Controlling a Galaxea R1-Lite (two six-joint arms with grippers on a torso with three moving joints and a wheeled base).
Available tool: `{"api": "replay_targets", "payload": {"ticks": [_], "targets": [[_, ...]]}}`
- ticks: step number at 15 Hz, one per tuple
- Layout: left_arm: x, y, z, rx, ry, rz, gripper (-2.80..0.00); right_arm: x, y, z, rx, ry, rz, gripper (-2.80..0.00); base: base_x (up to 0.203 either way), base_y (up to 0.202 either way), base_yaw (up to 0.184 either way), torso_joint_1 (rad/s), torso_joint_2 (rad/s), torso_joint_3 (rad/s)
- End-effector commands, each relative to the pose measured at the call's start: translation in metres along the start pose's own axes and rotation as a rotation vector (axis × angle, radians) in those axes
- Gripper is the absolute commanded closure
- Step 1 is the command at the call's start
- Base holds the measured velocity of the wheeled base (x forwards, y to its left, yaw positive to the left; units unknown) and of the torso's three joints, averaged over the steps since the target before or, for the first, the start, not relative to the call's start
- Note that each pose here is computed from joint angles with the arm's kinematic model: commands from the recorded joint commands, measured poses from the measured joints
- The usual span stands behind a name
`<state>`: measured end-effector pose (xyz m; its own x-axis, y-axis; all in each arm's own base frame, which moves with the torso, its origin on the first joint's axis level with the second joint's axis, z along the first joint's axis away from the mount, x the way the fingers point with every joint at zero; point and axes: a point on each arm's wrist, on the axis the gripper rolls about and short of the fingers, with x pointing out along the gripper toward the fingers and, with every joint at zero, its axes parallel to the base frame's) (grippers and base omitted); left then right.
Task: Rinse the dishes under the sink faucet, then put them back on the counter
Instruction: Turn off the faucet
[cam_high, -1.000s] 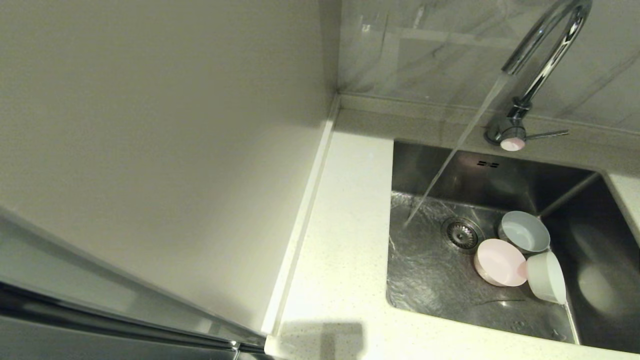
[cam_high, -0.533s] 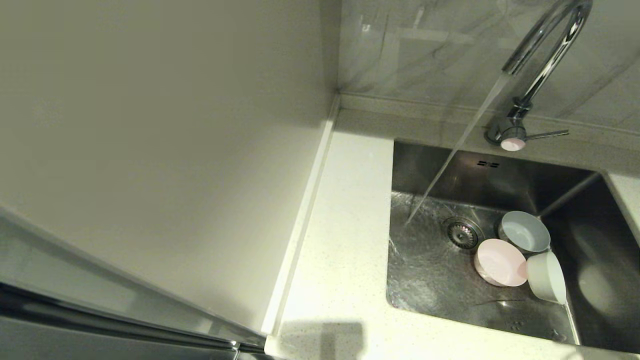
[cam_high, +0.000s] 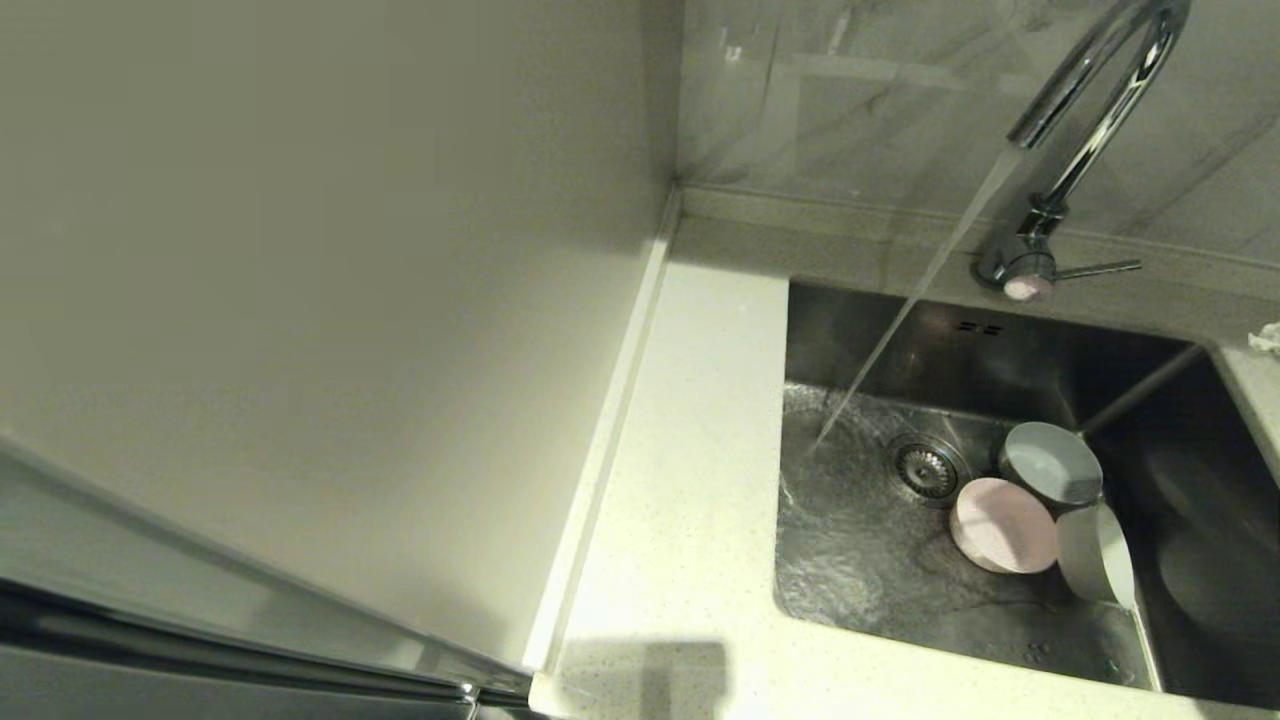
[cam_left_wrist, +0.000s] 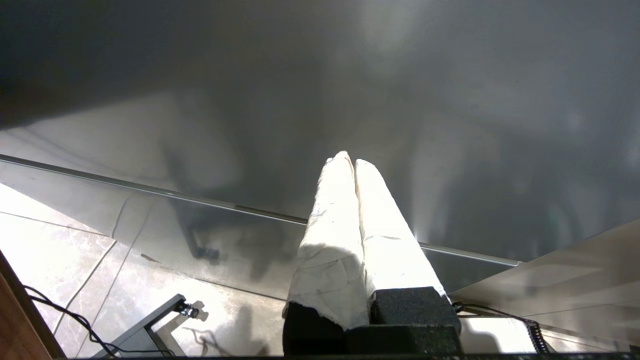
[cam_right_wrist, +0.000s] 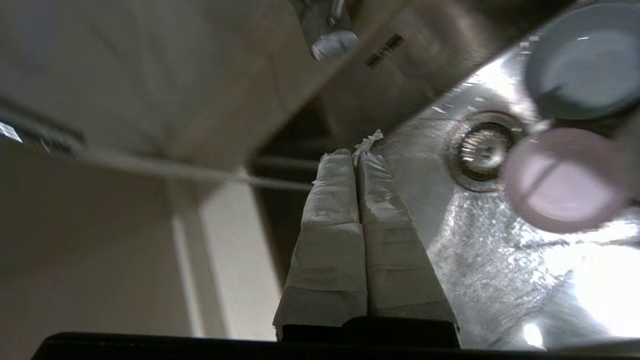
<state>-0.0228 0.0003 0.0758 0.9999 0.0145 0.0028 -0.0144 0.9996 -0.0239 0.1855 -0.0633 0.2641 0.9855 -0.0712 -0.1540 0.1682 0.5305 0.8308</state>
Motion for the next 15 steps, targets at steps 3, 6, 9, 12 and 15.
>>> {"api": "replay_targets", "payload": {"ticks": [3, 6, 9, 12, 15], "targets": [[0.000, 0.000, 0.000, -0.001, -0.003, 0.000, 0.00, 0.037, -0.019, 0.026, 0.179, 0.047, 0.048, 0.00, 0.000, 0.000, 0.000, 0.000, 0.00, 0.000], [0.000, 0.000, 0.000, 0.000, -0.003, 0.000, 0.00, 0.055, -0.027, 0.028, 0.318, 0.096, 0.057, 0.00, 0.000, 0.000, 0.000, 0.000, 0.00, 0.000], [0.000, 0.000, 0.000, -0.001, -0.003, 0.000, 0.00, 0.074, -0.039, 0.025, 0.409, 0.179, 0.063, 0.00, 0.000, 0.000, 0.000, 0.000, 0.00, 0.000], [0.000, 0.000, 0.000, -0.001, -0.003, -0.001, 0.00, 0.090, -0.037, 0.032, 0.446, 0.257, 0.123, 0.00, 0.000, 0.000, 0.000, 0.000, 0.00, 0.000], [0.000, 0.000, 0.000, -0.001, -0.003, 0.001, 0.00, 0.109, -0.033, 0.038, 0.476, 0.293, 0.147, 0.00, 0.000, 0.000, 0.000, 0.000, 0.00, 0.000]]}}
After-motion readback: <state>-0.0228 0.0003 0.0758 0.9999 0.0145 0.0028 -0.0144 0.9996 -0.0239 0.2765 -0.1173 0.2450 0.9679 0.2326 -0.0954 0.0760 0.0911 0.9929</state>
